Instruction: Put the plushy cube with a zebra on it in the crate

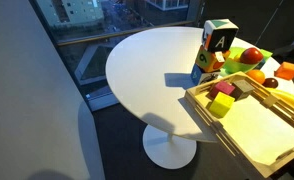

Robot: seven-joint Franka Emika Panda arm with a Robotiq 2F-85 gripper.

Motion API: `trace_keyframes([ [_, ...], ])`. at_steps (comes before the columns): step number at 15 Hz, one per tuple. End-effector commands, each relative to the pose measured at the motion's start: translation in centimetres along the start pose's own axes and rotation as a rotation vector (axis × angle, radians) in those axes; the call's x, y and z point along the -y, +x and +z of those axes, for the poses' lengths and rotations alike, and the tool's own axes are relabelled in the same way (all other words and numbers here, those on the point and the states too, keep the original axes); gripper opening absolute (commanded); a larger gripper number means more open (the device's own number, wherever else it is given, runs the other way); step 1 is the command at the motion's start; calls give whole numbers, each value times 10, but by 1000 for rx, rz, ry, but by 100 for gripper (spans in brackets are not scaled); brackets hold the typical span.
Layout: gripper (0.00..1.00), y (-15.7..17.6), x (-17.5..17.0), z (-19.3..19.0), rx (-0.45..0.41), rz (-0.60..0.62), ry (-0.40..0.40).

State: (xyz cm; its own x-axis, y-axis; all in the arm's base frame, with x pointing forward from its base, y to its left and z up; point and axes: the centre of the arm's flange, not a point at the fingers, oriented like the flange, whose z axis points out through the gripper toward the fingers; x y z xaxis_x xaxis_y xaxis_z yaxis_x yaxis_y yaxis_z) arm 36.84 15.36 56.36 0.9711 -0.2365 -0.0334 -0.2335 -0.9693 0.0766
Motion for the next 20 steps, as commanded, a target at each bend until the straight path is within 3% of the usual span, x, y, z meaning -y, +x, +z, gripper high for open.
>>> trace_keyframes([
  [1, 100, 0, 0, 0, -1, 0, 0],
  [11, 100, 2, -1, 0, 2, 6, 2],
  [16, 100, 22, -12, 7, 38, 11, 21],
  [20, 100, 46, -27, 15, 53, -53, 48],
])
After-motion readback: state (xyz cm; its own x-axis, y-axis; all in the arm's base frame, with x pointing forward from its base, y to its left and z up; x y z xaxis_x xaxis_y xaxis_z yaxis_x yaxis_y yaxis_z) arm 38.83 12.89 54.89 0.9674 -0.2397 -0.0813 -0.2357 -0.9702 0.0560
